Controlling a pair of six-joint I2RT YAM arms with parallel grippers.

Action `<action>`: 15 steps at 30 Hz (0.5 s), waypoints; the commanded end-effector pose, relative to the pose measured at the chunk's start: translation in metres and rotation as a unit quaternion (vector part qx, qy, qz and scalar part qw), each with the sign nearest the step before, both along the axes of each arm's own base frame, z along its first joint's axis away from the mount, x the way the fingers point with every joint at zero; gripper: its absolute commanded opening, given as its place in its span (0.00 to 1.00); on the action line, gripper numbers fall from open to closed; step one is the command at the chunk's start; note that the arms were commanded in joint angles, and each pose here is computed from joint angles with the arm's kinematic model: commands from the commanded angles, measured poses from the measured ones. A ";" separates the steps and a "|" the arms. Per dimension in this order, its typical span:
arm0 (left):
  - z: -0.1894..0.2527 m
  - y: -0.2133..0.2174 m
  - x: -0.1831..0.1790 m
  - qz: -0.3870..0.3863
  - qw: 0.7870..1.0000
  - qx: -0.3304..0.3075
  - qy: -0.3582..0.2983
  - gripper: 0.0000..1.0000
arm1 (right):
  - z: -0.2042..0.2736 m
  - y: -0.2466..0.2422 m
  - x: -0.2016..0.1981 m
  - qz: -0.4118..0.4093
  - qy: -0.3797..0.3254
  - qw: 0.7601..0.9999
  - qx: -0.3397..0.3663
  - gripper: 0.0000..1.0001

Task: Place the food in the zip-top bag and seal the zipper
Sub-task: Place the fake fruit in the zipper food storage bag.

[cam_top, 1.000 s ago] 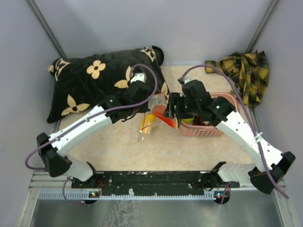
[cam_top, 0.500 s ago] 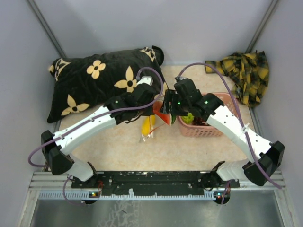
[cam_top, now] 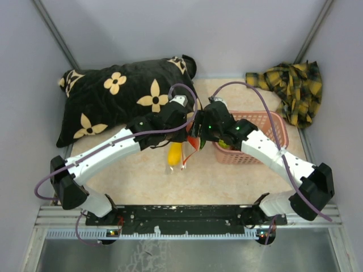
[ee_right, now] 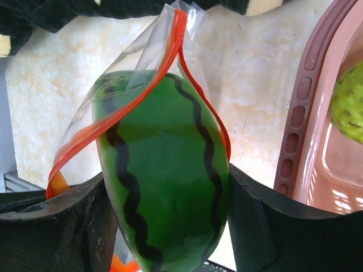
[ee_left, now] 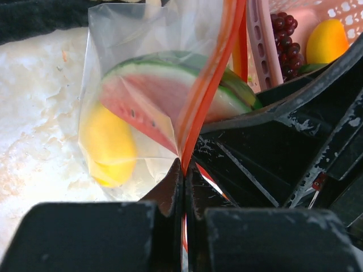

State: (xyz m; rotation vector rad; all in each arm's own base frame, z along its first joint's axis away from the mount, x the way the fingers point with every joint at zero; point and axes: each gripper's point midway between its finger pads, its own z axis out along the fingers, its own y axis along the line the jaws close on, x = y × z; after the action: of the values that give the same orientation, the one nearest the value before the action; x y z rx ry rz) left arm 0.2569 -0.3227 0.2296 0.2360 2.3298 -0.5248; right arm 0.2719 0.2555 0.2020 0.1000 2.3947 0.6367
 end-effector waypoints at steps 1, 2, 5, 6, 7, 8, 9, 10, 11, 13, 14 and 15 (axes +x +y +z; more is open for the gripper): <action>0.004 -0.012 -0.009 -0.028 0.999 -0.032 0.006 0.00 | 0.032 0.015 0.016 -0.010 -0.060 0.997 0.055 0.37; 0.003 -0.012 -0.009 -0.028 0.999 -0.031 0.008 0.00 | 0.034 0.015 0.016 -0.007 -0.063 0.997 0.054 0.39; 0.003 -0.011 -0.009 -0.024 0.999 -0.034 0.005 0.00 | 0.033 0.016 0.015 0.002 -0.061 0.997 0.048 0.44; 0.004 -0.010 -0.008 -0.022 0.999 -0.036 0.003 0.00 | 0.033 0.017 0.014 0.006 -0.059 0.997 0.046 0.46; 0.005 -0.009 -0.008 -0.020 0.999 -0.038 0.001 0.00 | 0.035 0.018 0.014 0.011 -0.060 0.997 0.047 0.48; 0.005 -0.007 -0.007 -0.018 0.999 -0.040 0.000 0.00 | 0.036 0.018 0.013 0.014 -0.061 0.997 0.049 0.49; 0.006 -0.005 -0.005 -0.014 0.999 -0.040 -0.001 0.00 | 0.038 0.019 0.012 0.017 -0.062 0.997 0.052 0.51; 0.006 -0.002 -0.004 -0.011 0.999 -0.040 -0.001 0.00 | 0.042 0.019 0.011 0.018 -0.066 0.996 0.057 0.53; 0.007 0.000 -0.003 -0.008 0.999 -0.042 -0.001 0.00 | 0.044 0.019 0.011 0.019 -0.068 0.996 0.059 0.58; 0.006 0.003 -0.001 -0.008 0.999 -0.048 0.003 0.00 | 0.048 0.020 0.011 0.023 -0.073 0.995 0.063 0.63; 0.007 0.004 -0.001 -0.008 0.999 -0.053 0.005 0.00 | 0.049 0.021 0.010 0.026 -0.073 0.995 0.063 0.67; 0.007 0.005 0.000 -0.009 0.998 -0.058 0.008 0.00 | 0.050 0.021 0.010 0.028 -0.074 0.995 0.062 0.69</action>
State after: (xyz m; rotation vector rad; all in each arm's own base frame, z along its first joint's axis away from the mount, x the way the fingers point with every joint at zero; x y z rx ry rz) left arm 0.2542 -0.3193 0.2205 0.2321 2.3446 -0.5756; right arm 0.2767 0.2632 0.2052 0.0787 2.3569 0.6800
